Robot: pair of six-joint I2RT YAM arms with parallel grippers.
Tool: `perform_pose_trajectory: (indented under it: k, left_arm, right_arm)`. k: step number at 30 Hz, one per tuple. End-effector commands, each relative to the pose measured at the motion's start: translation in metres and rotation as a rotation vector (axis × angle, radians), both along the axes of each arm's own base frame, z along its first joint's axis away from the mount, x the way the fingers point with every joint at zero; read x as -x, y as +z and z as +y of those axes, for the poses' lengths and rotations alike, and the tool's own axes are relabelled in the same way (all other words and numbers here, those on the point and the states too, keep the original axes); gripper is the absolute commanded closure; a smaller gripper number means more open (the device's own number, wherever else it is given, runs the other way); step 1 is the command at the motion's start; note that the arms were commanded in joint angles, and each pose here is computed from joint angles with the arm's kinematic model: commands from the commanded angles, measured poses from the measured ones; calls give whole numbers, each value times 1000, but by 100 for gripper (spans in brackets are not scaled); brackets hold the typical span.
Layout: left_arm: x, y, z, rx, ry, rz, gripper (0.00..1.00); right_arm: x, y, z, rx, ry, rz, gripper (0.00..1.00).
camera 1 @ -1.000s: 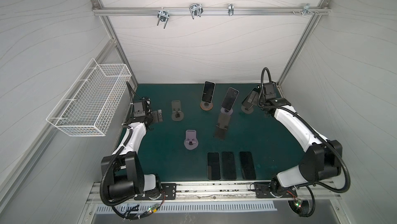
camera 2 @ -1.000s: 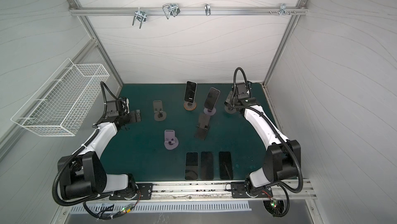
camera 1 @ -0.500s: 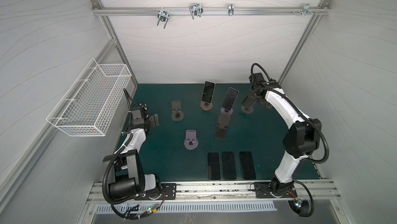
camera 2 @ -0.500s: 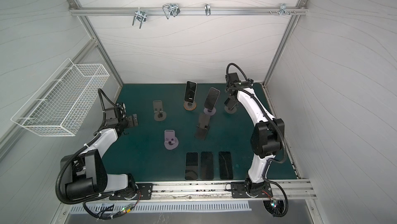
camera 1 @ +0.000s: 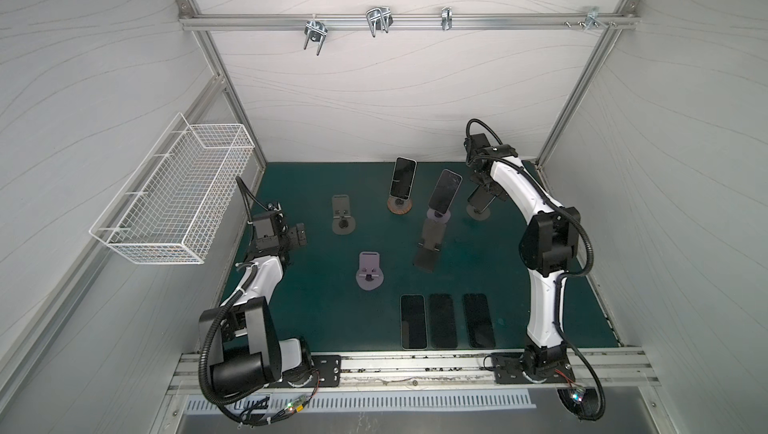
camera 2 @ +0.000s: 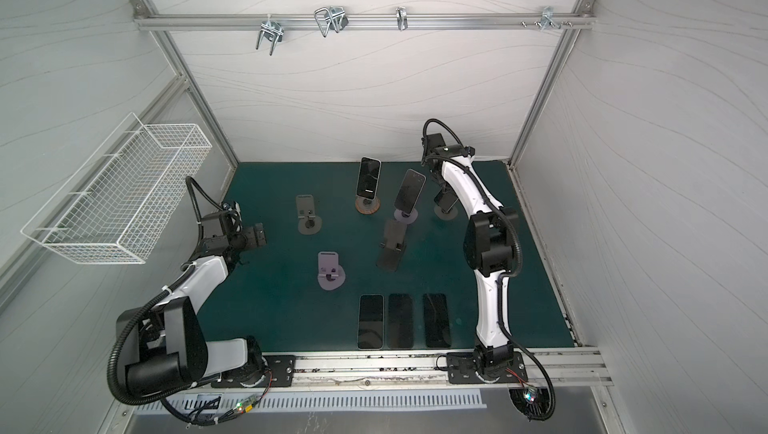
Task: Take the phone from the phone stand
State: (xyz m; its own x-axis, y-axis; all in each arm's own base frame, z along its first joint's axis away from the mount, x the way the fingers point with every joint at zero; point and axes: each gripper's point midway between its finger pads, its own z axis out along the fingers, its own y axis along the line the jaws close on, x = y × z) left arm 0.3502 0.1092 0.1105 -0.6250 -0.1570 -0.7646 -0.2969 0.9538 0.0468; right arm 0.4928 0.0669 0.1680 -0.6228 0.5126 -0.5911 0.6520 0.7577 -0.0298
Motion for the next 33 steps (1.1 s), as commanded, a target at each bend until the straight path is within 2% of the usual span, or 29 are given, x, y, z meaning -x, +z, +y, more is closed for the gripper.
perform_pose_trajectory:
  k: [1,15,33]
  left_arm:
    - [-9,17,3,-26,-9,-68,0]
    - [-8,18,6,-33,5,-72,1]
    - [-9,17,6,-30,5,-63,1]
  right_arm:
    - [4,-2,-4,40,-35,24,1]
    - [-11,-17,-10,124,-78,42,1]
    - [-12,-40,-6,93,-118,61,1]
